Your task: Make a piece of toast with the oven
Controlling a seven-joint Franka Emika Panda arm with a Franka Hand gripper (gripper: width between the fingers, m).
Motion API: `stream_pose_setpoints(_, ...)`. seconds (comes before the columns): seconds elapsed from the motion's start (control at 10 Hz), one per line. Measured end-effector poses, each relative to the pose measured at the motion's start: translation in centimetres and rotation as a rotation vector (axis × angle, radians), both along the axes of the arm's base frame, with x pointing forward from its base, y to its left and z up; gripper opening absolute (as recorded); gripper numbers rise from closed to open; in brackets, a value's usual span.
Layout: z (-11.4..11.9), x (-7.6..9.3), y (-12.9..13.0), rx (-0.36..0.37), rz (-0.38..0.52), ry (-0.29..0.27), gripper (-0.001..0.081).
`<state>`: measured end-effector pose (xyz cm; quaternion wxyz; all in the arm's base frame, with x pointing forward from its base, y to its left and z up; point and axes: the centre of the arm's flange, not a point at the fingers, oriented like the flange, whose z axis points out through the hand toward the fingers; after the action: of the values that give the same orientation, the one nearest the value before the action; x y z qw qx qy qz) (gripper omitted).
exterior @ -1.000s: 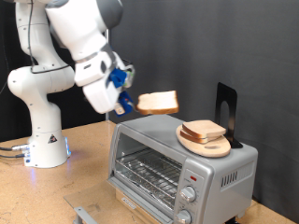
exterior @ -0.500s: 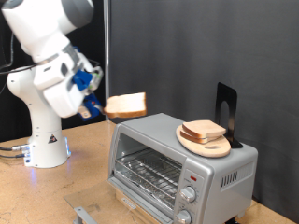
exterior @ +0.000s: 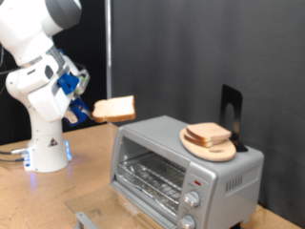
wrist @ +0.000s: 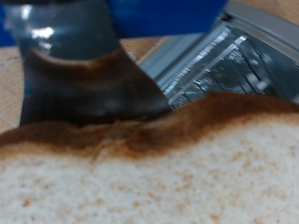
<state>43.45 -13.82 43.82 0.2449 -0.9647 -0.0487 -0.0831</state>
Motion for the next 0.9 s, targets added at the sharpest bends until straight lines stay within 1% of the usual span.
stream_pose_setpoints(0.1,-1.0,0.0,-0.4,-0.024,0.035,-0.036,0.0325)
stream_pose_setpoints(0.2,-2.2,0.1,-0.9,-0.050,0.054,-0.054,0.0325)
stream_pose_setpoints(0.4,-4.8,0.7,-1.8,-0.112,0.069,-0.026,0.0325)
stream_pose_setpoints(0.6,-7.6,1.4,-2.8,-0.154,0.041,0.004,0.0325)
stream_pose_setpoints(0.9,-10.6,1.8,-4.0,-0.183,0.024,0.038,0.0325)
